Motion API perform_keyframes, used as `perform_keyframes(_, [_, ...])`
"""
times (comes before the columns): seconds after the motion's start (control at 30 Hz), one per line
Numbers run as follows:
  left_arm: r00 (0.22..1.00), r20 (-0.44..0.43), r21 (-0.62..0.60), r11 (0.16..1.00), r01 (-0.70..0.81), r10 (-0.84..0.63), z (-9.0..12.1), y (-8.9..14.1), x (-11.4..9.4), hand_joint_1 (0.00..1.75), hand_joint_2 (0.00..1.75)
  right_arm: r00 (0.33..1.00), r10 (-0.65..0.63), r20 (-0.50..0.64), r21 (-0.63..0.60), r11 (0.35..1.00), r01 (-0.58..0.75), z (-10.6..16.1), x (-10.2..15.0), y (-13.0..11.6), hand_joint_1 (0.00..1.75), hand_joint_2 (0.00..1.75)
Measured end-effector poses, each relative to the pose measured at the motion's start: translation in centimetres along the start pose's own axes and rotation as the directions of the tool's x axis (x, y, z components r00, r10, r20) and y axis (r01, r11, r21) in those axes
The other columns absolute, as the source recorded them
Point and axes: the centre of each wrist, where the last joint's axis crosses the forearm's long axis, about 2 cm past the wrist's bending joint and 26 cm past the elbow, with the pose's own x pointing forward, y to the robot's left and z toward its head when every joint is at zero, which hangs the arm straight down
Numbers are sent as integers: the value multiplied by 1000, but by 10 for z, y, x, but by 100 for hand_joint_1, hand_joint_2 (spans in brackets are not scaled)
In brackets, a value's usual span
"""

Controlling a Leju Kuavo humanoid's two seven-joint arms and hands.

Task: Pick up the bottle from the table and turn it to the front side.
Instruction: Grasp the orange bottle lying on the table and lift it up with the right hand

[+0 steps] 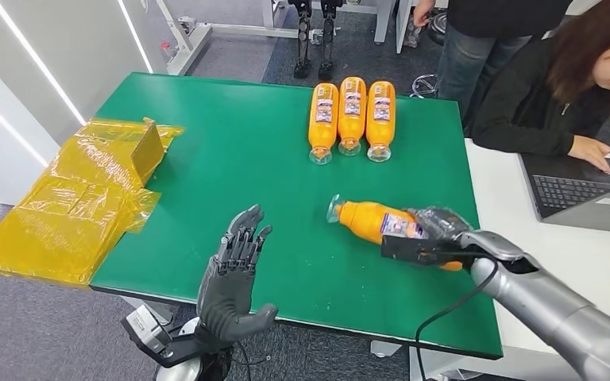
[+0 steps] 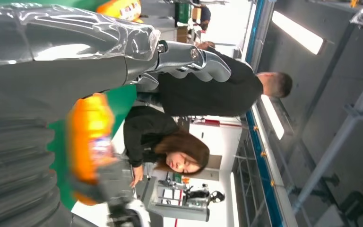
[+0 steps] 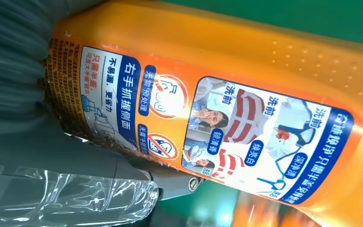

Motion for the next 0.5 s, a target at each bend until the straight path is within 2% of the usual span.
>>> perform_keyframes(0.1, [1000, -1, 5, 1000, 10, -10, 2, 0, 1, 0, 175, 1000, 21, 10, -107, 994, -20, 10, -1, -18, 175, 175])
perform_keyframes(0.2, [1000, -2, 2, 1000, 16, -16, 2, 1, 1, 0, 175, 999, 39, 22, -215, 976, -33, 27, 0, -12, 175, 175])
perform_keyframes(0.33, [1000, -1, -3, 1000, 21, -21, 0, 1, 1, 0, 175, 998, 40, 50, -328, 945, -22, 59, 3, 20, 175, 175])
perform_keyframes(0.5, [1000, 7, -4, 1000, 31, -31, -7, 4, 0, 0, 175, 990, 54, 133, -395, 919, 3, 97, 23, 82, 175, 175])
